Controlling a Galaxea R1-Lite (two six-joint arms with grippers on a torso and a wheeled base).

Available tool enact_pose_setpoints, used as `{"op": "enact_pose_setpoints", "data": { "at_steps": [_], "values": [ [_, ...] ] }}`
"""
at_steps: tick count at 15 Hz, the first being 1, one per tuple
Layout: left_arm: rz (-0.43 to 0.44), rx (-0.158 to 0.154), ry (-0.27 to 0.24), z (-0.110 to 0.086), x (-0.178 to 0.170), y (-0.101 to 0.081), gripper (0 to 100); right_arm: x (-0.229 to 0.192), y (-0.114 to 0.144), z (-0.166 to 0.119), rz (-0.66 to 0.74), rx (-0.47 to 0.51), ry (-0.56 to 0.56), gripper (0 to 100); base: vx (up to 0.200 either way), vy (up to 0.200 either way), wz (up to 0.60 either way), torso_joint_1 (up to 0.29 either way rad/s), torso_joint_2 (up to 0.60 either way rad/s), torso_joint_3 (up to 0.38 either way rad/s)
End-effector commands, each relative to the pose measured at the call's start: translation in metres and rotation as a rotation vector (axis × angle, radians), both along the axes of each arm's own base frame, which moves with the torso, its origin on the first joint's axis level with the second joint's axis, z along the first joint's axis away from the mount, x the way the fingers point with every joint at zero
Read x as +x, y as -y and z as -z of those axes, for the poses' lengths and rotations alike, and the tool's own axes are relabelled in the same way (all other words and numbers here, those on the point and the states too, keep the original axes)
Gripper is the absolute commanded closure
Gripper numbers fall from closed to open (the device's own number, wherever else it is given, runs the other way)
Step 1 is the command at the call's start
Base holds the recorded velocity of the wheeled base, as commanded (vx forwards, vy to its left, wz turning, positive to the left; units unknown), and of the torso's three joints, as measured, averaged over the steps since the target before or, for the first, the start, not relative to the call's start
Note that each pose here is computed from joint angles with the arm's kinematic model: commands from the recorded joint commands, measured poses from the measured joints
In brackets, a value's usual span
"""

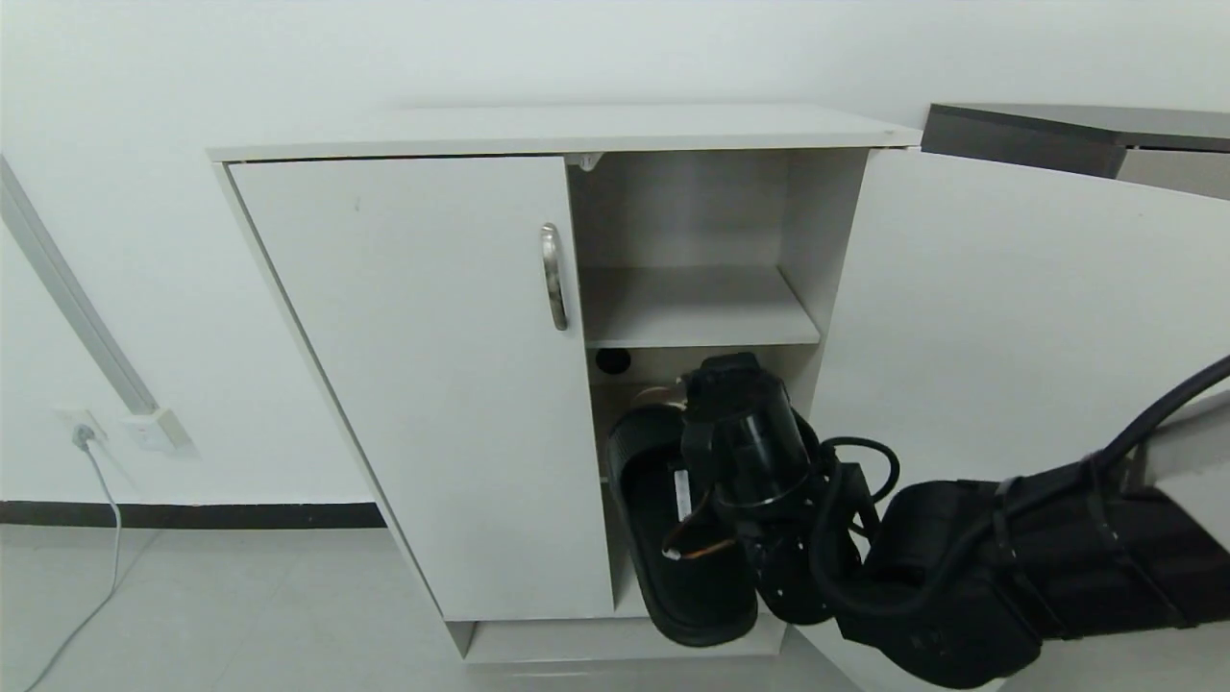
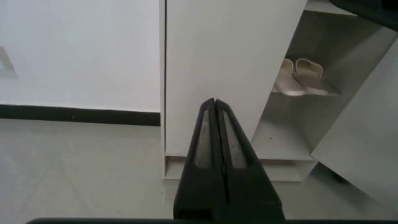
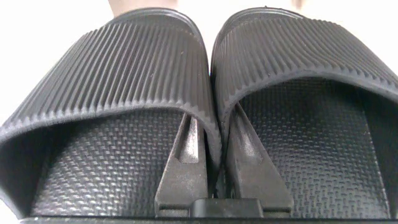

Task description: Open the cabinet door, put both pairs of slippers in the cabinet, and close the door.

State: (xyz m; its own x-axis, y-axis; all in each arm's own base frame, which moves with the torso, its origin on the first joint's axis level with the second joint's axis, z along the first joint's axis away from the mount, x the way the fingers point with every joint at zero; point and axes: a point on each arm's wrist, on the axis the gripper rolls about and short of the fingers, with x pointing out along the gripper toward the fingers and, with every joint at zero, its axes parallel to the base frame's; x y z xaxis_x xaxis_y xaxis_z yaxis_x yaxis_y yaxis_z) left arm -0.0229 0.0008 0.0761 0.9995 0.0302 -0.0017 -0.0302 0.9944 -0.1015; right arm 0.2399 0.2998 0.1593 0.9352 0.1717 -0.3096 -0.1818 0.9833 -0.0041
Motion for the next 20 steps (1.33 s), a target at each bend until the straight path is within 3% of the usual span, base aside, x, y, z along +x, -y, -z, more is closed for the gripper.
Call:
{"op": "enact_pose_setpoints", "data": {
  "at_steps": [1,4,15,20],
  "values": [
    [0.000,0.000,0.000,0.000,0.000,0.000,100,0.006,-0.009,-0.039,0.047,0.070,0.075,100,0.000,0.000,0.00,0.000,0.00,0.000],
    [0.000,0.000,0.000,0.000,0.000,0.000,100,0.008,-0.011,-0.051,0.055,0.066,0.107,100,0.000,0.000,0.00,0.000,0.00,0.000],
    [0.000,0.000,0.000,0.000,0.000,0.000,100,0.017,-0.009,-0.046,0.088,0.024,0.106,100,0.000,0.000,0.00,0.000,0.00,0.000],
    [0.001,0.000,-0.001,0.000,0.000,0.000,100,0.017,-0.008,-0.049,0.090,0.031,0.111,100,0.200,0.000,0.00,0.000,0.00,0.005]
  ]
}}
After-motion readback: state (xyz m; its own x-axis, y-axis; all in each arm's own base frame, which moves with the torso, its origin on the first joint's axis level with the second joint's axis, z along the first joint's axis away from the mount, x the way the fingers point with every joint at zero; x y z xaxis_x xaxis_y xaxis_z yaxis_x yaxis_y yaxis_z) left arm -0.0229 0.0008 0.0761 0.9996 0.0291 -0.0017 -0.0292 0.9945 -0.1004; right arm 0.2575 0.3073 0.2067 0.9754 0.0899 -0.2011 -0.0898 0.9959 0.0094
